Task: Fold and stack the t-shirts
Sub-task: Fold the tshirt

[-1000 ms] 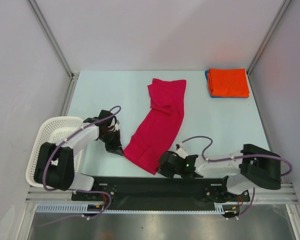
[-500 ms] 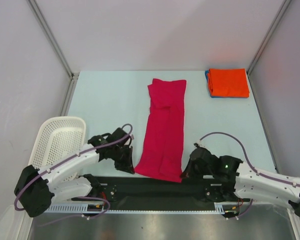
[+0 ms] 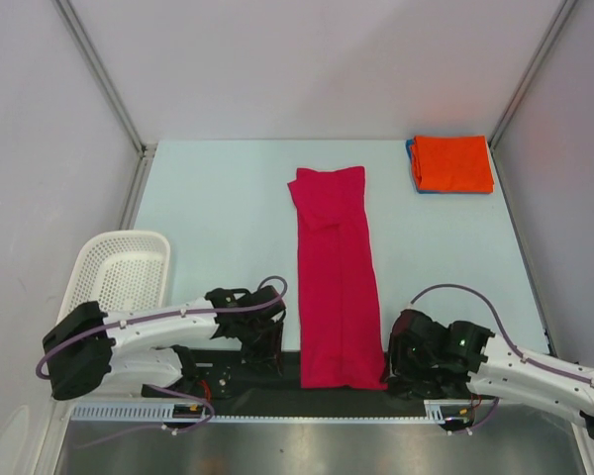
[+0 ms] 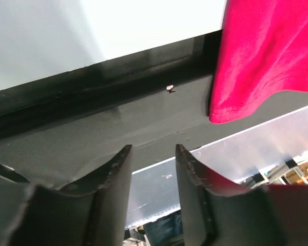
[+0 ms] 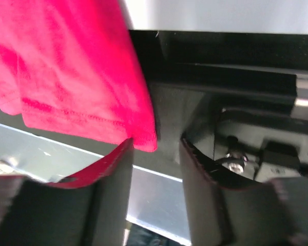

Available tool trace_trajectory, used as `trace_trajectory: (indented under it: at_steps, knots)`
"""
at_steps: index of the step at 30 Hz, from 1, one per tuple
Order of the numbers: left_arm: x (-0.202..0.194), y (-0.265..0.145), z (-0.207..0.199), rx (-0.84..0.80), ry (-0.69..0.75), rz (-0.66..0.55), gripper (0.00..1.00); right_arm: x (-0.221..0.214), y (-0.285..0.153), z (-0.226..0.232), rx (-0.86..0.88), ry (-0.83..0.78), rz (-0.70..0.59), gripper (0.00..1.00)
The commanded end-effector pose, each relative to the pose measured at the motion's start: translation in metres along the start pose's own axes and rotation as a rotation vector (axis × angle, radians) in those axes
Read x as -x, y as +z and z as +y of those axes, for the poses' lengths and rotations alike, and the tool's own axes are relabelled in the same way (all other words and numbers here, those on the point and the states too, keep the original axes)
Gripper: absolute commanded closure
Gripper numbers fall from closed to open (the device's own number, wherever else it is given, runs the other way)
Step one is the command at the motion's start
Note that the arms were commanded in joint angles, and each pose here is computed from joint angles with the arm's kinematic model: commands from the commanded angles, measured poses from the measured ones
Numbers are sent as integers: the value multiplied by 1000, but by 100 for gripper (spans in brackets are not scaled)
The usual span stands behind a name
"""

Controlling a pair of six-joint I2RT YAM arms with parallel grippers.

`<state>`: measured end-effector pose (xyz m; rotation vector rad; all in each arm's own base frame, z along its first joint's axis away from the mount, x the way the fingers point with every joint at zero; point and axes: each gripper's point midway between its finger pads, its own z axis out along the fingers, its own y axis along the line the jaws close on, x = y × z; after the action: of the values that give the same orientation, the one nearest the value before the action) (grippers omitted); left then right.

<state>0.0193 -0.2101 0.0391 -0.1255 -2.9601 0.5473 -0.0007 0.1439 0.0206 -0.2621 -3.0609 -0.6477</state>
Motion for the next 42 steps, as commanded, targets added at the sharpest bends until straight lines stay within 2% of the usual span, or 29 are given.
trace_trajectory:
  at_steps: [1, 2, 5, 6, 7, 8, 15, 20, 24, 37, 42]
  knots:
    - [7, -5, -3, 13, -22, -60, 54, 3, -13, -5, -63, -75, -10, 52]
    - [10, -10, -5, 3, -14, -92, 53, 4, -16, -1, -55, -105, -10, 47]
    - [17, -18, -30, -125, 37, -140, 40, 4, -19, 4, -61, -139, -6, 39]
    - [9, -14, -35, -175, 58, -93, 38, 7, -23, 9, -50, -151, -22, 37]
    - [14, -15, -54, -266, 88, -110, 39, 8, -24, 10, -39, -156, -30, 36]
    - [11, -10, -56, -271, 86, -81, 39, 9, -24, 10, -36, -152, -33, 35]
    - [0, 17, -69, -241, 86, 11, 39, 9, -13, 13, 23, -74, -3, 41]
    - [2, 26, -69, -224, 74, 19, 41, 13, -7, 10, 23, -36, -2, 47]
    - [2, 31, -77, -248, 67, 40, 42, 15, -3, 12, 40, -38, 2, 47]
    - [-5, 42, -71, -268, 9, 80, 53, 9, 9, 3, 62, -30, 47, 52]
    - [-5, 46, -67, -247, -4, 88, 70, 5, 13, -4, 40, -18, 65, 57]
